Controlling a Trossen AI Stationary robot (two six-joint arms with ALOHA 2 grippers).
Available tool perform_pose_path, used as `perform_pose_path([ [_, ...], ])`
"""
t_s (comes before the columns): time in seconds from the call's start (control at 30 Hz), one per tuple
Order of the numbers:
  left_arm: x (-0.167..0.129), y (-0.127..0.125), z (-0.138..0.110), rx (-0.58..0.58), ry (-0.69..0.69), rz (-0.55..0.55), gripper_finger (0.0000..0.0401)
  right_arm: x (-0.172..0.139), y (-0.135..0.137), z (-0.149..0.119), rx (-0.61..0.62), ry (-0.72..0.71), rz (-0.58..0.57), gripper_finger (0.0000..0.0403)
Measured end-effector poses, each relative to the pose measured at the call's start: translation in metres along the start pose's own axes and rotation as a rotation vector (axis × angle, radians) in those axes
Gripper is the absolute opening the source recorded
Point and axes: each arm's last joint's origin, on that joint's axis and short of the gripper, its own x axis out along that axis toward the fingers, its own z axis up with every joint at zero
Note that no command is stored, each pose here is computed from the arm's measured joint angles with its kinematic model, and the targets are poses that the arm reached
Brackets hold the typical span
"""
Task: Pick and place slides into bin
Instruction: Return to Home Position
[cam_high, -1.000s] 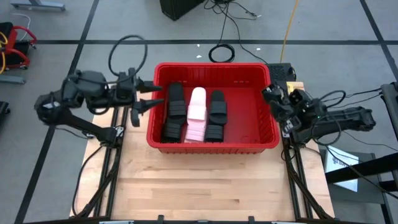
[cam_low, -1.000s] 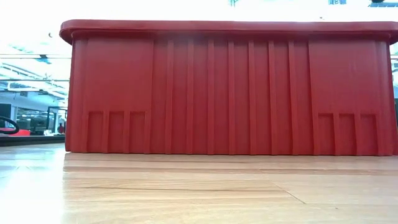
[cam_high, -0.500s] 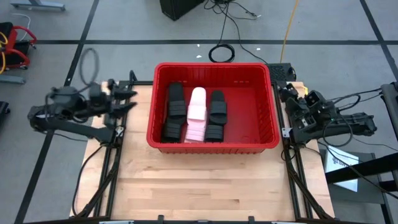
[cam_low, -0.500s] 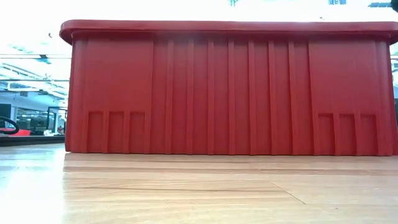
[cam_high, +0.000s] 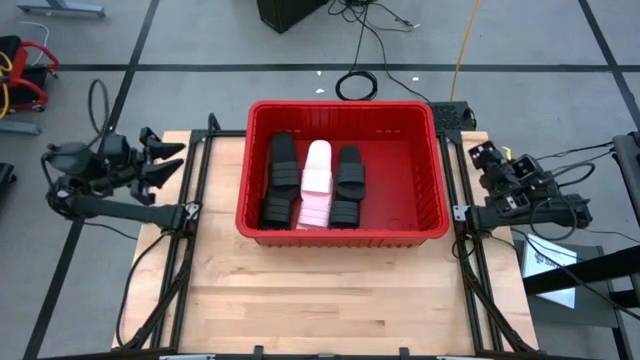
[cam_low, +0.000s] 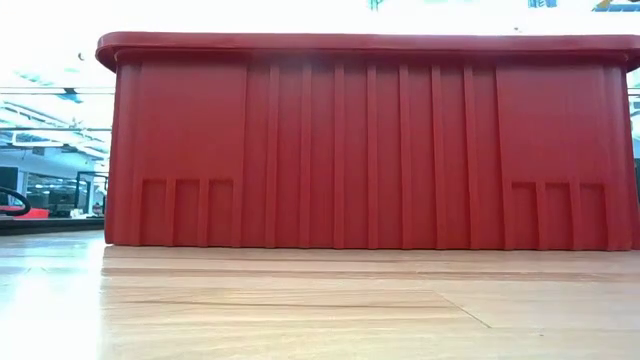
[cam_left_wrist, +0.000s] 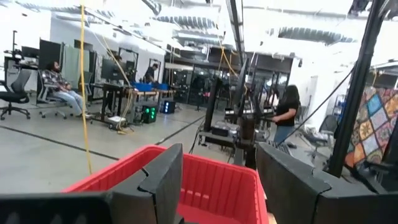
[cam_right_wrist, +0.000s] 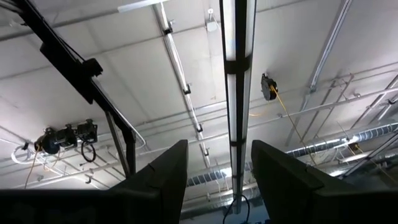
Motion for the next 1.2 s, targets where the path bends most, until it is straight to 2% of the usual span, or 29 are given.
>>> perform_pose_path([
  [0.27, -0.022, 0.008, -0.006, -0.021, 0.028, 0.004, 0.0202, -0.022, 0.002, 0.021, -0.026, -0.015, 0.001, 0.0167],
  [0.67, -0.060, 0.021, -0.012, -0.050, -0.017, 0.044, 0.0202, -0.022, -0.001, 0.015, -0.036, 0.024, -0.063, 0.0167],
  [0.83, -0.072, 0.025, -0.012, -0.044, -0.062, 0.048, 0.0202, -0.025, -0.002, 0.009, -0.038, 0.035, -0.062, 0.0167],
  [0.93, -0.072, 0.025, -0.016, -0.022, -0.037, 0.099, 0.0202, -0.030, -0.005, 0.000, -0.026, 0.036, -0.062, 0.0167],
  [1.1, -0.067, 0.024, -0.026, -0.043, 0.013, 0.154, 0.0202, -0.049, -0.011, -0.016, 0.003, -0.069, -0.034, 0.0167],
  [1.2, -0.064, 0.023, -0.027, -0.069, -0.018, 0.167, 0.0202, -0.061, -0.014, -0.023, 0.011, -0.136, -0.017, 0.0167],
])
